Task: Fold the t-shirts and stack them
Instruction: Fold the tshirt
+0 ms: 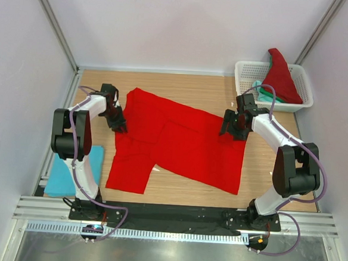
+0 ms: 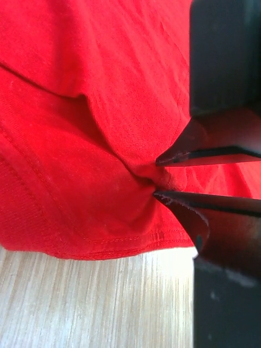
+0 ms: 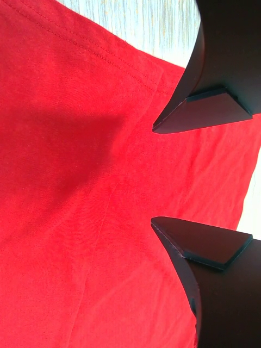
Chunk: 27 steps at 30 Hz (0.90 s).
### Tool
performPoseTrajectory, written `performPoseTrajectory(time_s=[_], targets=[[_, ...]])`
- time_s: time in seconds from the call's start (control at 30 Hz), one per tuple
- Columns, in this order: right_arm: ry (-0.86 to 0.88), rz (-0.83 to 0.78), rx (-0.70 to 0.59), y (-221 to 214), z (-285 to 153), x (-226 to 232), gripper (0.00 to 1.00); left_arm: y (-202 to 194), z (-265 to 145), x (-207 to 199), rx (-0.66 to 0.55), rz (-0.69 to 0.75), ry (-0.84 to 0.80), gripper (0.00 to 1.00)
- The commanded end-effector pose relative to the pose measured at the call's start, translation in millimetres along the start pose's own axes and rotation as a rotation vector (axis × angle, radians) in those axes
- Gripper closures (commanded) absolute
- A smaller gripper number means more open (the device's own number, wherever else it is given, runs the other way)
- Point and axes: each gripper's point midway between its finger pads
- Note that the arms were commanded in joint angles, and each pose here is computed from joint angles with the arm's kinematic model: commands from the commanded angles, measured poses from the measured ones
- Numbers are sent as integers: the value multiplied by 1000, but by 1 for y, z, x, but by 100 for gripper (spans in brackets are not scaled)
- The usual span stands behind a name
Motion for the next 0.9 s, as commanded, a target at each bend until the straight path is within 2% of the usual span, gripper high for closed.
performPoseTrajectory(time_s=[0.0, 0.23, 0.47, 0.5, 0.67, 0.73, 0.8, 0.87], targets=[[25, -17, -35, 5, -8, 6, 31, 16, -15, -10, -54, 8, -27, 72], [23, -22, -34, 2, -9, 4, 31, 17, -20, -11, -65, 9, -28, 80], [23, -25, -30, 1, -10, 4, 31, 18, -24, -10, -78, 8, -22, 82], [23, -23, -31, 1, -10, 4, 31, 19, -25, -10, -81, 8, -20, 87], [23, -25, -30, 2, -10, 4, 31, 20, -30, -10, -94, 11, -19, 89], [22, -25, -28, 1, -9, 4, 31, 20, -32, -11, -100, 15, -17, 92], [22, -25, -28, 1, -10, 4, 31, 21, -35, -11, -104, 15, -17, 100], [22, -25, -28, 1, -9, 4, 31, 20, -37, -11, -107, 17, -18, 100]])
Point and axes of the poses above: each gripper's point midway between its finger pads, its own z axis out along the fingers, its own x axis along the line the jaws close on, y = z × x, and after that the axes turned 7 degrees about -z, right-handed
